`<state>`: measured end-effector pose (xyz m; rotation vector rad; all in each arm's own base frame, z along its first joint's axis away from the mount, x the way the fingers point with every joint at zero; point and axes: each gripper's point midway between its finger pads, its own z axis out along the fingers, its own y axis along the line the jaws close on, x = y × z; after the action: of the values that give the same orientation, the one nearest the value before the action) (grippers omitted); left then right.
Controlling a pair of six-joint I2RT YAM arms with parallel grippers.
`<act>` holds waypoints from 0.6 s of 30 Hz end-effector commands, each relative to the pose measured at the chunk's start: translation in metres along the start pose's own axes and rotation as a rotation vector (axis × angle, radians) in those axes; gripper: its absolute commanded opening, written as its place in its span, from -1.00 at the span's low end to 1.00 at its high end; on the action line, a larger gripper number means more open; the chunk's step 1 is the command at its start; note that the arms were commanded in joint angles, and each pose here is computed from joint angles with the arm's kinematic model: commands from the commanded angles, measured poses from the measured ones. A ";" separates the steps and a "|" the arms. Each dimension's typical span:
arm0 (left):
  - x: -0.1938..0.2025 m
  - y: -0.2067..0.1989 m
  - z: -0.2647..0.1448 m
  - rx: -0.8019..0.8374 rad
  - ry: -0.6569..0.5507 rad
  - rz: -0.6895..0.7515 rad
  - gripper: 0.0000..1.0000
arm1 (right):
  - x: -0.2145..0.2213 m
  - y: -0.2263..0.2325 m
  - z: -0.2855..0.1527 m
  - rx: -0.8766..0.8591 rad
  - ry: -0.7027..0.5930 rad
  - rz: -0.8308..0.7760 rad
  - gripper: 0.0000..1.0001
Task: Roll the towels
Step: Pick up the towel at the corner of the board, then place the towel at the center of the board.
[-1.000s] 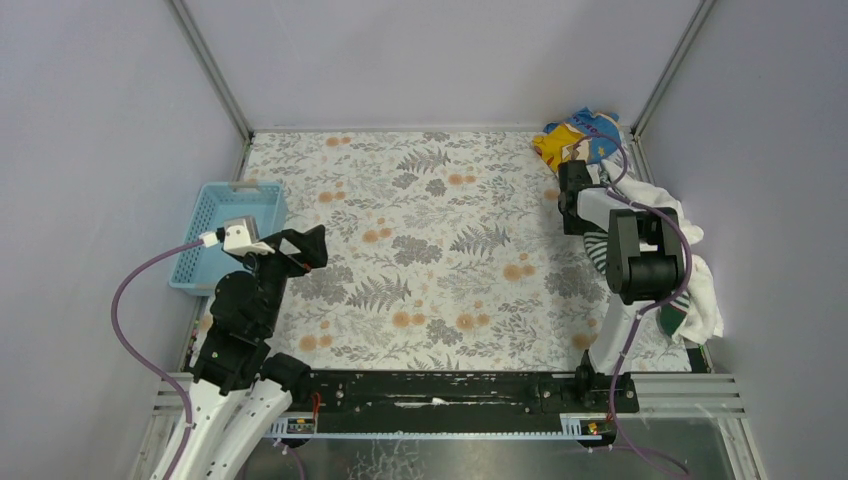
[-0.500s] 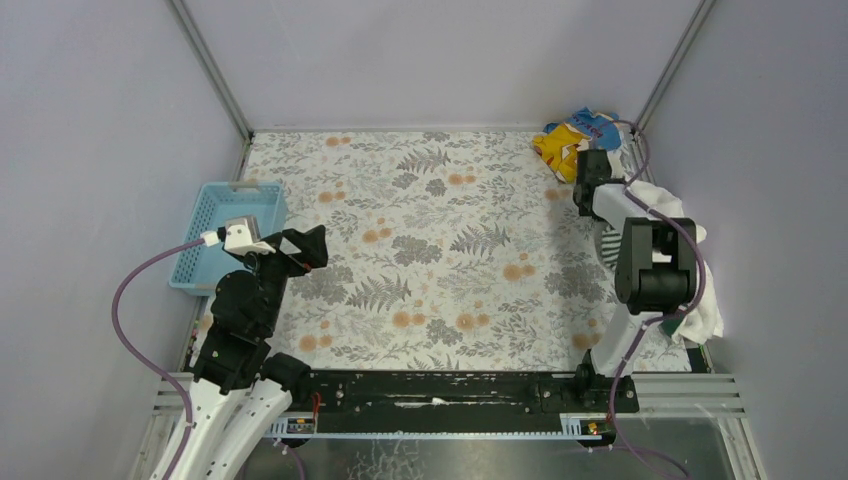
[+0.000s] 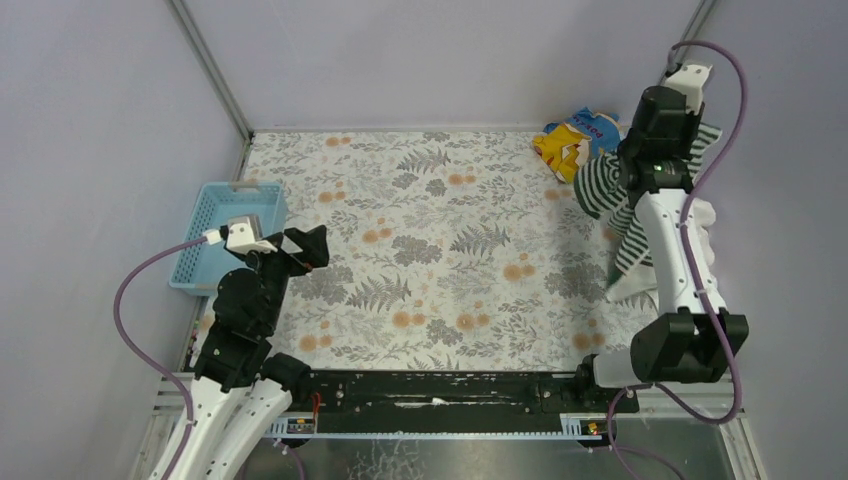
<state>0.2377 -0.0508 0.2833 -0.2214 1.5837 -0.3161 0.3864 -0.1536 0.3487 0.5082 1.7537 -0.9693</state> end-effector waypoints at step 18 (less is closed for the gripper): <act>0.009 -0.004 0.021 -0.038 0.081 0.014 1.00 | -0.120 0.152 -0.272 -1.449 -0.242 0.302 -0.81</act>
<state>0.2520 -0.0556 0.2606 -0.2151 1.6817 -0.2754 0.4035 0.0820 0.4243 -0.1008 1.6919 0.1820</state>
